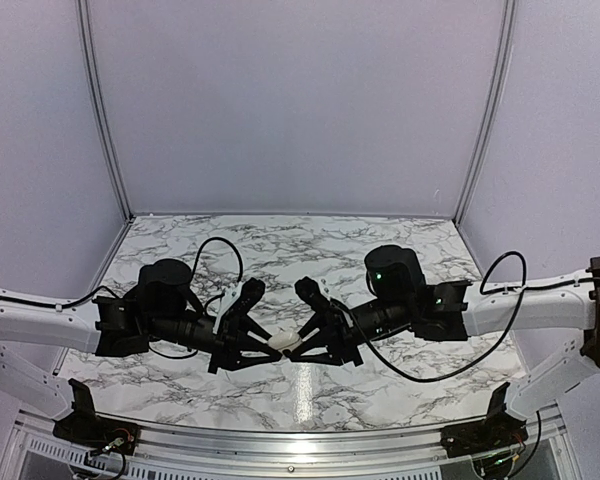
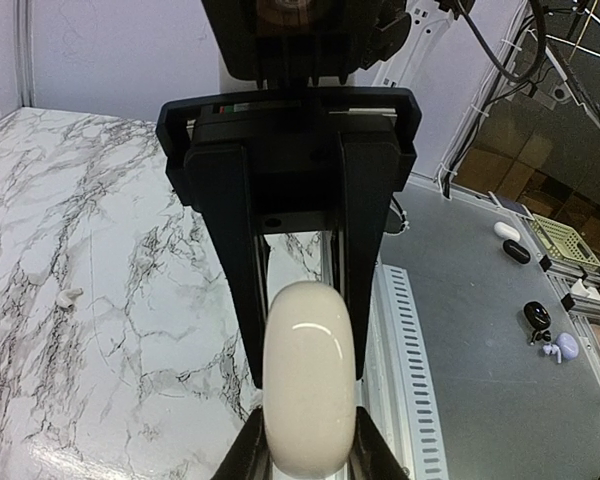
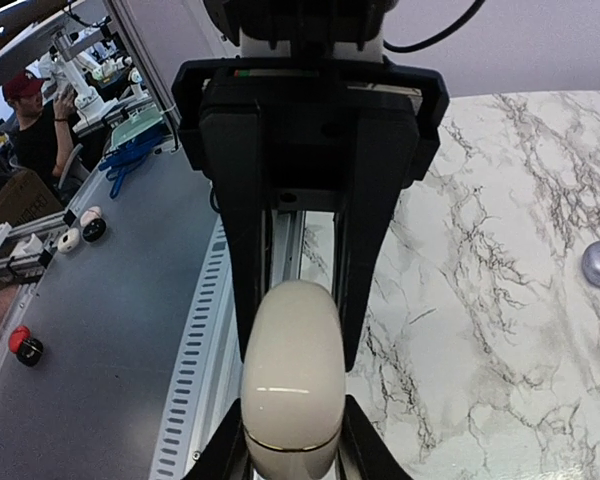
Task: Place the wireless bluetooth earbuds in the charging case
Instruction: Pass from the right arm to the left, then pass from the left arm to the right
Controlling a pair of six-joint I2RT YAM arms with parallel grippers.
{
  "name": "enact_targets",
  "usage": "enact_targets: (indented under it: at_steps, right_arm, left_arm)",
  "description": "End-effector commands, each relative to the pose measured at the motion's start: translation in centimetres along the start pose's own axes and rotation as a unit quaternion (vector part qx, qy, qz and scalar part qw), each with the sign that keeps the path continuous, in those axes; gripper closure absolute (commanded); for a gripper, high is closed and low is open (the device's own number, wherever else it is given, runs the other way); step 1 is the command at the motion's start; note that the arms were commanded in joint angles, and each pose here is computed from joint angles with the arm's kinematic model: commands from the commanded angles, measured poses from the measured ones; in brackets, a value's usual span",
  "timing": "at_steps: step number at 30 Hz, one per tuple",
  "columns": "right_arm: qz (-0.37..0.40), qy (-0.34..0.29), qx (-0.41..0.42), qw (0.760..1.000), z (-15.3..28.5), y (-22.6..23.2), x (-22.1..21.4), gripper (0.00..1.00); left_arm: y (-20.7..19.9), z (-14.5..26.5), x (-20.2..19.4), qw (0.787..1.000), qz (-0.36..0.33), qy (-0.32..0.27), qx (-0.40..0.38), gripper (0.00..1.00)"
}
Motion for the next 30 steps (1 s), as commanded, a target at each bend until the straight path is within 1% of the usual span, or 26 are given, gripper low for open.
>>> enact_targets:
  at_steps: [1,3,5,6,7,8,10,11,14,15,17,19,24,30]
  right_arm:
    - [0.014,-0.02,0.012,1.0,0.2,0.4,1.5,0.79]
    - [0.016,-0.023,0.009,1.0,0.3,0.5,1.7,0.82]
    - [0.016,-0.023,0.009,1.0,0.3,0.5,1.8,0.8]
    - [0.017,-0.024,0.009,1.0,0.4,0.5,1.9,0.8]
    - [0.018,-0.024,0.009,0.999,0.4,0.6,1.9,0.82]
    - [0.019,-0.025,0.01,0.999,0.4,0.6,1.9,0.85]
    - [0.021,-0.026,0.011,0.999,0.5,0.7,1.9,0.9]
    - [0.022,-0.025,0.011,0.999,0.5,0.7,1.9,0.92]
    - [0.021,-0.019,0.008,1.0,0.4,0.5,1.7,0.95]
    - [0.022,-0.018,0.008,1.0,0.4,0.5,1.7,0.96]
    - [0.024,-0.017,0.007,1.0,0.4,0.5,1.6,0.98]
    - [0.029,-0.013,0.007,0.999,0.4,0.5,1.5,1.0]
    - [0.042,-0.005,0.008,0.999,0.4,0.9,1.1,1.0]
    - [0.057,-0.011,0.013,0.998,0.6,1.5,1.4,1.0]
  left_arm:
    - [-0.2,0.2,2.0,1.0,-0.018,-0.025,0.002,0.92]
    - [-0.2,0.2,1.9,1.0,-0.017,-0.024,0.003,0.92]
    - [-0.1,0.1,1.8,1.0,-0.016,-0.022,0.001,0.92]
    - [-0.1,0.0,1.8,1.0,-0.015,-0.022,0.001,0.91]
    - [-0.1,0.0,1.7,1.0,-0.014,-0.021,0.001,0.88]
    - [0.0,0.0,1.7,1.0,-0.013,-0.021,0.003,0.84]
    - [0.1,0.1,1.8,1.0,-0.013,-0.022,0.01,0.67]
    - [0.2,0.1,1.9,1.0,-0.012,-0.024,0.016,0.6]
    - [0.3,0.3,2.3,0.999,-0.012,-0.029,0.024,0.48]
    - [0.4,0.3,2.4,0.999,-0.01,-0.029,0.027,0.46]
    - [0.4,0.3,2.5,0.999,-0.009,-0.031,0.029,0.44]
    - [0.6,0.5,2.7,0.999,-0.009,-0.034,0.04,0.45]
    - [1.1,1.3,3.2,0.997,-0.007,-0.045,0.059,0.47]
    - [1.8,1.7,2.8,0.996,0.007,-0.044,0.071,0.48]
Point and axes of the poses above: each gripper's point midway between its finger pads, its own z axis back along the fingers, its own y axis along the line the jaws close on, x = y × z, the point moved 5 cm from there along z, back along the fingers, and after that the axes turned 8 degrees about -z, right-handed, at the moved point
